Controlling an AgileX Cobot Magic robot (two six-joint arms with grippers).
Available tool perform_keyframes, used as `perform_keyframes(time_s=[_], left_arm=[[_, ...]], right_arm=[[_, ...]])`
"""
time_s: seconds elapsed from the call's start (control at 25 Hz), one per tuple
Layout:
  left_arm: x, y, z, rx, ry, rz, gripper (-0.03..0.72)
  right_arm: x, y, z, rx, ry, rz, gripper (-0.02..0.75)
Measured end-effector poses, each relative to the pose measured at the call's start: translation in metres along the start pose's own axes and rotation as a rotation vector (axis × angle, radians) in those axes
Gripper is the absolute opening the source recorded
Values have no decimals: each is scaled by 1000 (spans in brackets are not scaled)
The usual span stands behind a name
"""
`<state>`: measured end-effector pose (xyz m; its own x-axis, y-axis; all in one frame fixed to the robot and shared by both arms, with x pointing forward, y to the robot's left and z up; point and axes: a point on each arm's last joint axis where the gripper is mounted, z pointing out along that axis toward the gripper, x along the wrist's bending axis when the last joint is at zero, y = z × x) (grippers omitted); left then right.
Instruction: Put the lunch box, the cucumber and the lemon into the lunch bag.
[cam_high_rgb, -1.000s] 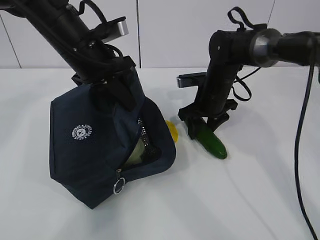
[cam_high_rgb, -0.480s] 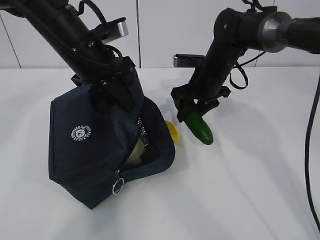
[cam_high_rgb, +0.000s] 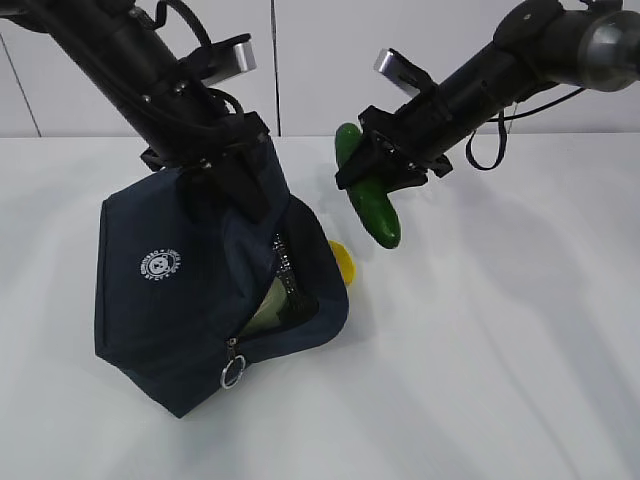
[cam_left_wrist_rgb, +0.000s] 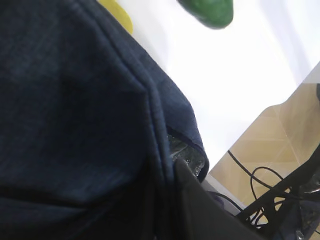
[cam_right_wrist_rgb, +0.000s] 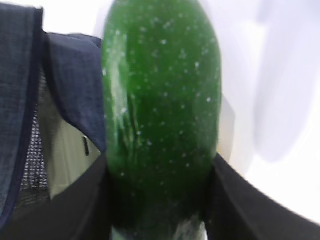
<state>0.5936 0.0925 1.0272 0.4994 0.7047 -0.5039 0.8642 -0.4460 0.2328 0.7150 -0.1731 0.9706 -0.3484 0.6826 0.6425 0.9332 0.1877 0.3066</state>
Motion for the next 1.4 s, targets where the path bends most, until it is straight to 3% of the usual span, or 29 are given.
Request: perform_keyframes(time_s=[0.28, 0.96, 1.4], left_arm=[[-1, 2, -3, -32, 13, -2, 17], [3, 9, -4, -112, 57, -14, 17], [3, 10, -5, -124, 59, -17, 17]], right_arm=[[11, -8, 19, 13, 111, 9, 351], [52, -18, 57, 48, 226, -75, 351], [46, -27, 77, -50, 396, -52, 351]])
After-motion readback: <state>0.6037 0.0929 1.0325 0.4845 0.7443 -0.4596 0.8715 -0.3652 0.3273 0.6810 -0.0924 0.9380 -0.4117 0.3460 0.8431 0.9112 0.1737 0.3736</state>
